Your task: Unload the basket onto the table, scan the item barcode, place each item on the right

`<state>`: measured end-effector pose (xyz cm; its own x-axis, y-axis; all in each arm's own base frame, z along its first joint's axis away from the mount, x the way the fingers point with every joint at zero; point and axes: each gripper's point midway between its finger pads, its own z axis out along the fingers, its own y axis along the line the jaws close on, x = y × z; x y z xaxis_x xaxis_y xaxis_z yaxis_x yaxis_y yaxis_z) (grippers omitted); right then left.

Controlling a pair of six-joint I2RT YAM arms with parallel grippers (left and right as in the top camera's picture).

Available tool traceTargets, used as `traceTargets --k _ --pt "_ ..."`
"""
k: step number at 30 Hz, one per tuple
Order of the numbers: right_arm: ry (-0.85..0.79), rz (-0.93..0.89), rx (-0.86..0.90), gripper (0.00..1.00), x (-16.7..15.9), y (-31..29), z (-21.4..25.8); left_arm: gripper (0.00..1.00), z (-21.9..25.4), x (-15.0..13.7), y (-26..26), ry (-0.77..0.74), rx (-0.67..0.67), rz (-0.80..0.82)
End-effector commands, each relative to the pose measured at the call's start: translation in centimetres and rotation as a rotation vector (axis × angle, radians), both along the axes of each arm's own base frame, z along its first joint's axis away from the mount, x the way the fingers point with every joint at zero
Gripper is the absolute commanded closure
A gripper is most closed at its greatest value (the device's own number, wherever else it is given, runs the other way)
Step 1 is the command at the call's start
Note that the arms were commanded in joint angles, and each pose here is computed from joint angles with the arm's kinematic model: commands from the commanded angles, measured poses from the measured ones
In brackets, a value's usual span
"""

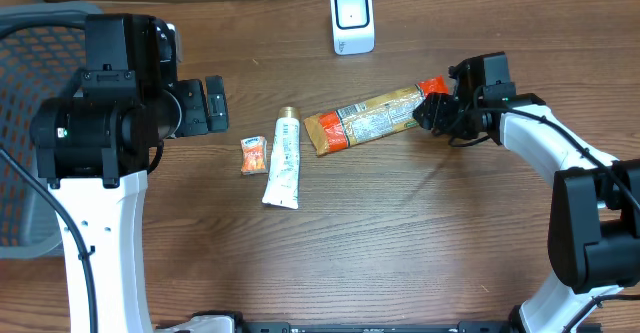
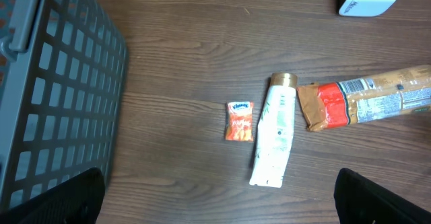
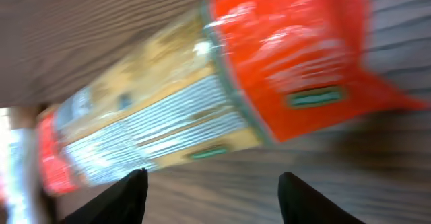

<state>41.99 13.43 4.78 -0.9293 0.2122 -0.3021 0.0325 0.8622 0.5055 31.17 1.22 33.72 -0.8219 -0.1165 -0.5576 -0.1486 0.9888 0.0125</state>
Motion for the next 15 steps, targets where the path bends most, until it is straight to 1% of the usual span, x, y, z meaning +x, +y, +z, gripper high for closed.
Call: traceTargets --k 1,4,5,7,9,11,15 --pt "-0.041 0.089 0.175 0.36 0.7 4.5 4.0 0.0 0.0 0.1 0.4 -0.003 0.008 0.017" --pt "-0.062 0.093 0.245 0.35 1.0 7.6 5.5 0.0 0.0 0.1 0.4 -0.003 0.008 0.017" --pt "-0.082 0.077 0.259 0.34 1.3 9.2 6.0 0.0 0.0 0.1 0.4 -0.003 0.008 0.017" --pt "-0.104 0.0 0.232 0.32 2.0 10.8 5.9 0.0 0.0 0.1 0.4 -0.003 0.008 0.017" --pt "-0.125 -0.078 0.199 0.32 2.5 12.2 5.2 0.0 0.0 0.1 0.4 -0.003 0.008 0.017" --pt "-0.141 -0.114 0.183 0.29 2.7 13.7 4.2 0.0 0.0 0.1 0.4 -0.003 0.008 0.017" --pt "-0.17 -0.115 0.209 0.28 2.8 17.3 1.9 0.0 0.0 0.1 0.4 -0.003 0.008 0.017"
